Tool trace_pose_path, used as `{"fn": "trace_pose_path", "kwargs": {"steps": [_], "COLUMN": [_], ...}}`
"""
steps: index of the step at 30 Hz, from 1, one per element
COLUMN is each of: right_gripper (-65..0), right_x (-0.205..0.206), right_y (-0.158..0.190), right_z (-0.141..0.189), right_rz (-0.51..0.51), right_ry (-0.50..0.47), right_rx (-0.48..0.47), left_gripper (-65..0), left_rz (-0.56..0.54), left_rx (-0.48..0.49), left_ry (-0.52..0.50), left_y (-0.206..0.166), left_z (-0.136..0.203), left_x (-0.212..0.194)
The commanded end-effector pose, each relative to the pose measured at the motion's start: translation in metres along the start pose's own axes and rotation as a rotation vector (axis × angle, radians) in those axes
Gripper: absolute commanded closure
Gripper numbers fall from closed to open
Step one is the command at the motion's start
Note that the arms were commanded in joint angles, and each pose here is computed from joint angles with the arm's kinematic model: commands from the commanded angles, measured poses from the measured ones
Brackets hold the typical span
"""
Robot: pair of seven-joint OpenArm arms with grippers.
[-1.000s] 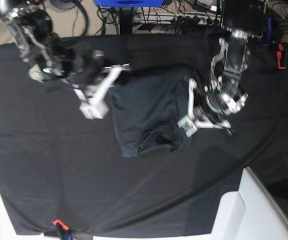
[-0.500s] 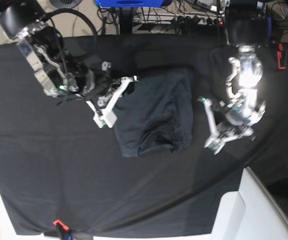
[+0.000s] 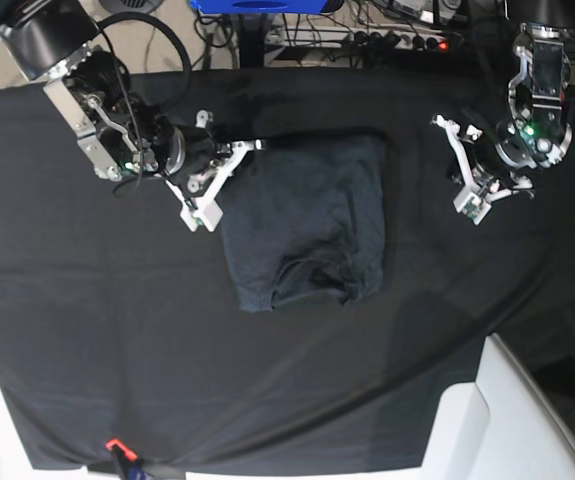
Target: Fold the T-shirt properly
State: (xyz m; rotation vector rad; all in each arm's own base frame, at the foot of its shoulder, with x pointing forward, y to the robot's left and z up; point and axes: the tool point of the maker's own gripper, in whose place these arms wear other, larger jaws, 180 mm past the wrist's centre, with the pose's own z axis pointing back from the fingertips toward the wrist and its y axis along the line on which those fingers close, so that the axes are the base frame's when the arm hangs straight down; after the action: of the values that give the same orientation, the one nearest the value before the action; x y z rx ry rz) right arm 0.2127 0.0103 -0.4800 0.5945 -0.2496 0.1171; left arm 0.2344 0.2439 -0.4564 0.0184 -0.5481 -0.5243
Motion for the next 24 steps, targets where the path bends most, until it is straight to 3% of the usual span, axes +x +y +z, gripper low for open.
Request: {"fn": "trace_pose_path", "kwargs": {"steps": [1,7,10,12,16,20,22,24], "right_gripper": [0.0,0.0,0.0,0.0,0.0,0.0,0.0,0.0], "right_x": [0.007,0.01,0.013,0.019,0.014,-0.006,-0.023,-0.052], "right_y": [0.008,0.034,0.026,0.01,-0.005,-0.017,-0.017,-0.024], "right_z": [0.005,0.038,0.059,0.064,0.079,0.11,0.119,0.122], "right_rz": [0.01,0.055,0.028,0.048,0.194,0.449,0.498,0.502], "right_ry": [-0.029,-0.107,-0.148,-0.172,-0.217,-0.295,-0.288,-0.22], "right_rx": [0.028,0.062,-0.015,-0.117,-0.274,-0.444,-0.469,-0.475], "left_gripper": [0.0,0.0,0.0,0.0,0.0,0.0,0.0,0.0], "left_rz": [-0.008,-0.007,-0.007,-0.005,0.003,0.039,0.042,0.063], "left_rx": [0.015,-0.025,-0.053,-0.076,-0.104,-0.138,-0.158,-0.188], "left_ry": [-0.03,-0.029,-0.095,-0.144,-0.226,-0.309,-0.352,-0.367], "left_y": [0.007,-0.017,-0.033,-0.043,-0.06,-0.075,-0.083,-0.097], "left_z": [0.005,0.012,0.02,0.022,0.033,0.048,0.06,0.074], "left_x": [0.007,-0.01,-0.012,-0.01,-0.009,-0.024,-0.032,-0.047]}}
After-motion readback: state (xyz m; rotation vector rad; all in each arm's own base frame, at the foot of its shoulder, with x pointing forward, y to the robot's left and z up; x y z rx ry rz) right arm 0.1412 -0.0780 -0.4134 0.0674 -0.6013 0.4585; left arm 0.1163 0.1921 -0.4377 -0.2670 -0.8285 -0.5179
